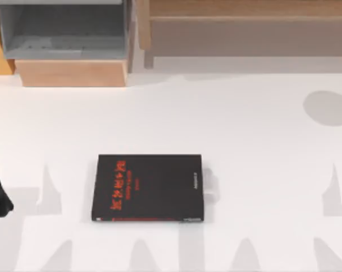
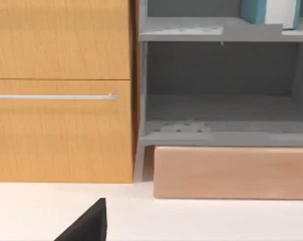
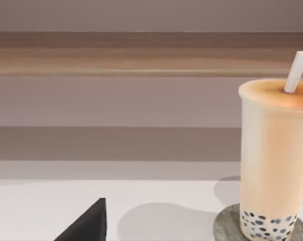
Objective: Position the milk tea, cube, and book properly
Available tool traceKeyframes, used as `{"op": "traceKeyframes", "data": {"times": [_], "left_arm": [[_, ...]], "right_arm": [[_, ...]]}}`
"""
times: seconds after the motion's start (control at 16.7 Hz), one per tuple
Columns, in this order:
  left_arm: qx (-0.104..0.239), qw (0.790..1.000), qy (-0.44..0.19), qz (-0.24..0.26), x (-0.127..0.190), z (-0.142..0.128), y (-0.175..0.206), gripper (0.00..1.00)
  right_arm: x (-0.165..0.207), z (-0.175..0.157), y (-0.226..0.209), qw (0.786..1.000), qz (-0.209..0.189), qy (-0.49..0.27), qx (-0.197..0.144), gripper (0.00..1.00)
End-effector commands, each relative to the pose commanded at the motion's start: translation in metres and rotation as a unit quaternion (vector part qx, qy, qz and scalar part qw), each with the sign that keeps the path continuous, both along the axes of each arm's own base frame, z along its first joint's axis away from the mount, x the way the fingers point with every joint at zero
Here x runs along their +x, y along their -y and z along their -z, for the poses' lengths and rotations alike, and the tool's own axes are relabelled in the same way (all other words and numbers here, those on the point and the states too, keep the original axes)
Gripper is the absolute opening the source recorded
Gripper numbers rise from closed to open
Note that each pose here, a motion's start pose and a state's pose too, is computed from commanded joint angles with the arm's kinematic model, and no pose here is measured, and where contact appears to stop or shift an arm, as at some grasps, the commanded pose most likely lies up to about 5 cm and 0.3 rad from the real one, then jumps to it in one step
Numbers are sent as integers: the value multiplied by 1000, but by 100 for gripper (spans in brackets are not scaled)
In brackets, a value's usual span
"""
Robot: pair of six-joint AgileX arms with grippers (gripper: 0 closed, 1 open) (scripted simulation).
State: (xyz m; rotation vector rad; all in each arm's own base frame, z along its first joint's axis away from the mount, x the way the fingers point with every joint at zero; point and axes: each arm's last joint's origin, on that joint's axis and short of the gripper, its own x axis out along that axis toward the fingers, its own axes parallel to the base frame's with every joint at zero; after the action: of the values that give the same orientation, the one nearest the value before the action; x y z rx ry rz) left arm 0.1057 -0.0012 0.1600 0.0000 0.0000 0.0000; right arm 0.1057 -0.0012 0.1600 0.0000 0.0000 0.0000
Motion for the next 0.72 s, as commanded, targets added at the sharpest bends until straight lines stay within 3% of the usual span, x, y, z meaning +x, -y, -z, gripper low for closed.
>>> {"op": "traceKeyframes", "data": {"times": [0.18,0.42,0.6,0.72], "left_arm": [[0,1000,9,-1,0,-10,0,100],[-5,999,41,-2,7,-60,3,100],[-11,999,53,2,33,-109,8,100],[-15,999,44,5,67,-134,15,100]], "right_arm": [[0,0,0,1000,0,0,0,100],[0,0,0,1000,0,0,0,100],[0,0,0,1000,0,0,0,100],[0,0,0,1000,0,0,0,100]]}}
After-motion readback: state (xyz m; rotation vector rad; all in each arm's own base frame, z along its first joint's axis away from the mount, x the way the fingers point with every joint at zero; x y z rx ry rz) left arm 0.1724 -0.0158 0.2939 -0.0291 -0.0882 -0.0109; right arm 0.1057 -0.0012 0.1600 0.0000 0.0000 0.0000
